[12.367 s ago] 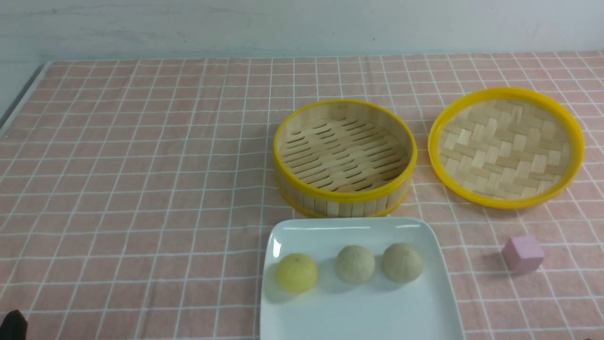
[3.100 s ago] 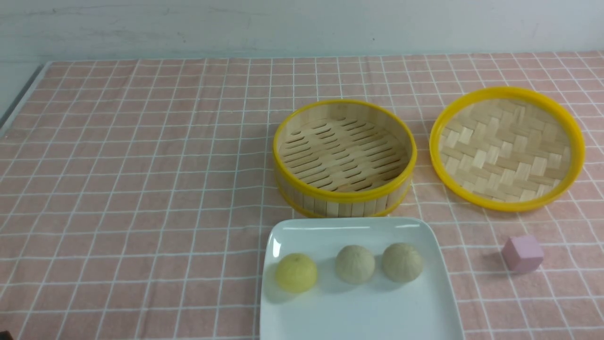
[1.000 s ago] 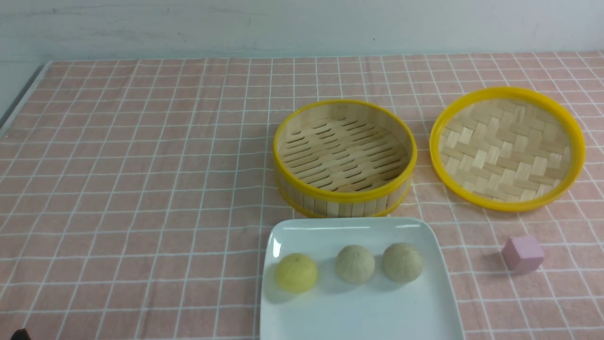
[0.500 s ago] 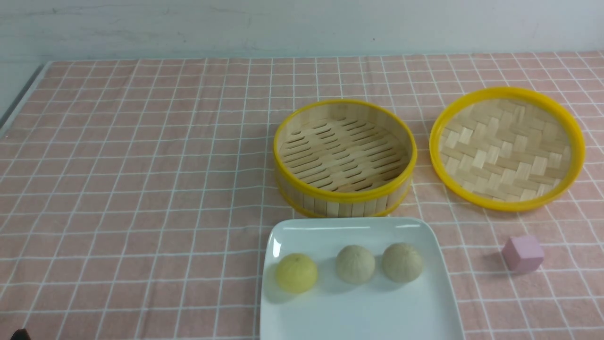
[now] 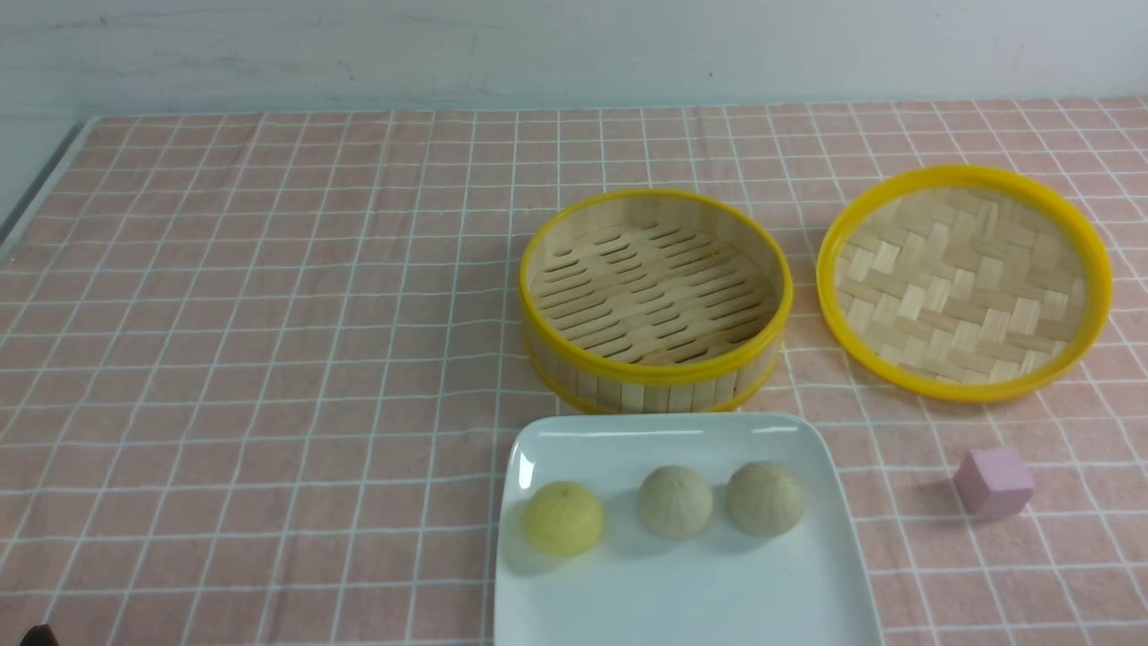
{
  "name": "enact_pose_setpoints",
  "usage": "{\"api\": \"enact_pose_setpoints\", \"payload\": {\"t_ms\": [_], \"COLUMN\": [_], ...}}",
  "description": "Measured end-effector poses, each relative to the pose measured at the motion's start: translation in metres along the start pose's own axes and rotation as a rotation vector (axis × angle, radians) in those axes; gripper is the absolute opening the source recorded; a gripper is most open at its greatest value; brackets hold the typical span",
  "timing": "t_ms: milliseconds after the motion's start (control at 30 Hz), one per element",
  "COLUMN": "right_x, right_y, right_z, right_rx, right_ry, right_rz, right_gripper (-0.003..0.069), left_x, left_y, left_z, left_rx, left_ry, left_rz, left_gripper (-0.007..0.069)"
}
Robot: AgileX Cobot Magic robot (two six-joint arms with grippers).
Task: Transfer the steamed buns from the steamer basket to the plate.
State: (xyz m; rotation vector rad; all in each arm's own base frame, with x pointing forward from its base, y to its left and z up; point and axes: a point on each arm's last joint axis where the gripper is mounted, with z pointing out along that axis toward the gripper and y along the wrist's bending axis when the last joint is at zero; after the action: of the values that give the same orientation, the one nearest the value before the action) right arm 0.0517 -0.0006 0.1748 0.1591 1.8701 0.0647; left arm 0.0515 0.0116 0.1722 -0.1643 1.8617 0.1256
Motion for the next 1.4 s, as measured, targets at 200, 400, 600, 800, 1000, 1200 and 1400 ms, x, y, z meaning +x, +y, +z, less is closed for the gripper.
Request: {"api": "enact_pose_setpoints", "payload": {"t_ms": [200,400,600,800,1000,1200,1400], "right_x": [0.0000,0.0000,0.0000,0.0000,0.0000,0.0000,0.0000], "right_y": [0.0000,0.0000,0.0000,0.0000,0.0000,0.0000,0.0000], "right_z": [0.0000,0.0000,0.0000,0.0000,0.0000,0.0000,0.0000], "right_rx": [0.000,0.000,0.000,0.000,0.000,0.000,0.000], "right_ry": [0.000,0.000,0.000,0.000,0.000,0.000,0.000], "right_rz": [0.000,0.000,0.000,0.000,0.000,0.000,0.000], "right_gripper": [0.0422,0.0422,0.0422,0.0422,0.0422,0.0422,0.0422], "left_x": [0.0000,0.0000,0.0000,0.0000,0.0000,0.0000,0.0000], "left_y": [0.0000,0.0000,0.0000,0.0000,-0.0001,-0.0029,-0.0031], "left_z": [0.0000,0.0000,0.0000,0.0000,0.0000,0.0000,0.0000], "left_rx": [0.000,0.000,0.000,0.000,0.002,0.053,0.055], "left_ry": [0.000,0.000,0.000,0.000,0.000,0.000,0.000], "left_rz": [0.000,0.000,0.000,0.000,0.001,0.016,0.017], "left_gripper": [0.0543,0.0543,0.0543,0.0543,0.0543,0.0543,0.0543]}}
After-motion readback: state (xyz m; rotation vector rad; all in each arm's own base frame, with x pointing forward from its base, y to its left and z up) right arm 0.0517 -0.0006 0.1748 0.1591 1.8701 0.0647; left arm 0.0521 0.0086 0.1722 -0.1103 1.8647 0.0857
